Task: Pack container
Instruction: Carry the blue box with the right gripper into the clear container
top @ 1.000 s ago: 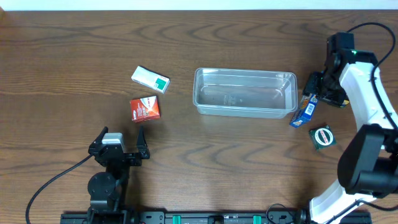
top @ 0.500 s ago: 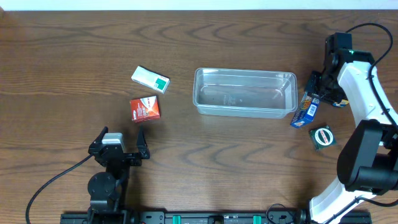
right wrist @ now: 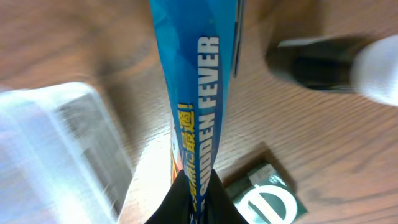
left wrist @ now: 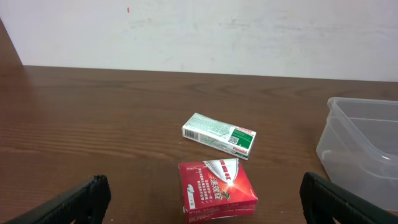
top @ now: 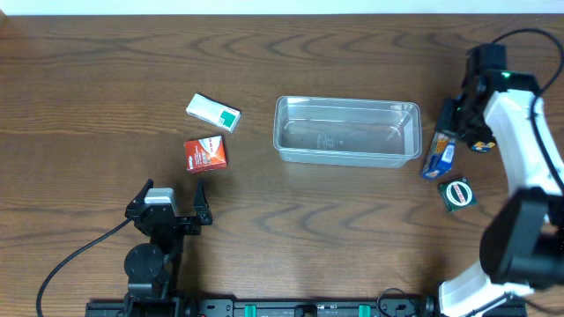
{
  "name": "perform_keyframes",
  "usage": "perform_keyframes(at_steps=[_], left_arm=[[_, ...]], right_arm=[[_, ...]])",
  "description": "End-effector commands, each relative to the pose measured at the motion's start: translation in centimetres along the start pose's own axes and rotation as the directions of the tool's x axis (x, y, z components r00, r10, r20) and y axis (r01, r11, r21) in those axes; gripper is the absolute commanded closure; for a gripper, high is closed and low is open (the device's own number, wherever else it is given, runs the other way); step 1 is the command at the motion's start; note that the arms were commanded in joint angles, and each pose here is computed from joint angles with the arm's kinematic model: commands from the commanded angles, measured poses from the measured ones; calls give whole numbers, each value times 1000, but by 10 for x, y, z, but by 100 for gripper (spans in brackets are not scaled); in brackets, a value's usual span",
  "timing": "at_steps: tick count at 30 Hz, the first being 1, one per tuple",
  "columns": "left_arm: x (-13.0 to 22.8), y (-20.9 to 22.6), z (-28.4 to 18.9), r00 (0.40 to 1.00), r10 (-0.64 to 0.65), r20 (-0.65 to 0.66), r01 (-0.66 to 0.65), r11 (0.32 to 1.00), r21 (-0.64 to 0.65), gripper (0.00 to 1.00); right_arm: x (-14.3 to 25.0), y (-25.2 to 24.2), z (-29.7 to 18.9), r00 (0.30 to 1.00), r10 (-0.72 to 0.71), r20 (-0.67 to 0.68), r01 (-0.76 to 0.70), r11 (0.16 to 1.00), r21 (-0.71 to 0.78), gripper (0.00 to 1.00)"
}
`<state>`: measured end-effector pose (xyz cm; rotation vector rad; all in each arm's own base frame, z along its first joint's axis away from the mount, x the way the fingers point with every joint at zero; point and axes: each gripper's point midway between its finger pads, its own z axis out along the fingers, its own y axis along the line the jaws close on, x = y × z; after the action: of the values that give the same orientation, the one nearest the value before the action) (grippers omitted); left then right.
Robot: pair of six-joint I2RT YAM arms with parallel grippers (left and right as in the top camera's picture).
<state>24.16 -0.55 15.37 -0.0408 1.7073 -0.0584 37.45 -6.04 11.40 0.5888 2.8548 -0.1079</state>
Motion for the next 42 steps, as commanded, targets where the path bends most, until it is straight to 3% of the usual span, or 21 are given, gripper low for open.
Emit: perform_keyframes(at_steps=[1, 7, 11, 15, 17, 19, 22, 31, 42], left_arm=[[16, 0, 3, 999, 10, -37, -10, 1000, 7, 2], [16, 0, 3, 999, 10, -37, -10, 1000, 7, 2], [16, 0, 3, 999, 10, -37, -10, 1000, 7, 2], [16, 0, 3, 999, 10, -37, -10, 1000, 7, 2], [16, 0, 3, 999, 10, -37, -10, 1000, 7, 2], [16, 0, 3, 999, 10, -37, -10, 1000, 7, 2], [16, 0, 3, 999, 10, -37, -10, 1000, 7, 2], [16, 0, 3, 999, 10, -37, -10, 1000, 7, 2], [16, 0, 3, 999, 10, -37, -10, 1000, 7, 2]], right_arm=[[-29, 10, -79, 972, -85, 220, 105, 991, -79, 99], [-28, 53, -155, 846, -310, 434, 391, 914, -110, 99], [-15, 90, -180, 672, -523, 524, 628, 778, -28, 99], [18, 135, -184, 343, -769, 539, 892, 446, 70, 99], [39, 147, -179, 122, -856, 502, 968, 214, 128, 99], [53, 150, -170, -42, -892, 449, 986, 35, 164, 99], [60, 150, -158, -169, -900, 402, 979, -106, 174, 99], [59, 157, -123, -285, -897, 339, 958, -251, 140, 99], [83, 148, -75, -268, -928, 259, 953, -295, -73, 99]])
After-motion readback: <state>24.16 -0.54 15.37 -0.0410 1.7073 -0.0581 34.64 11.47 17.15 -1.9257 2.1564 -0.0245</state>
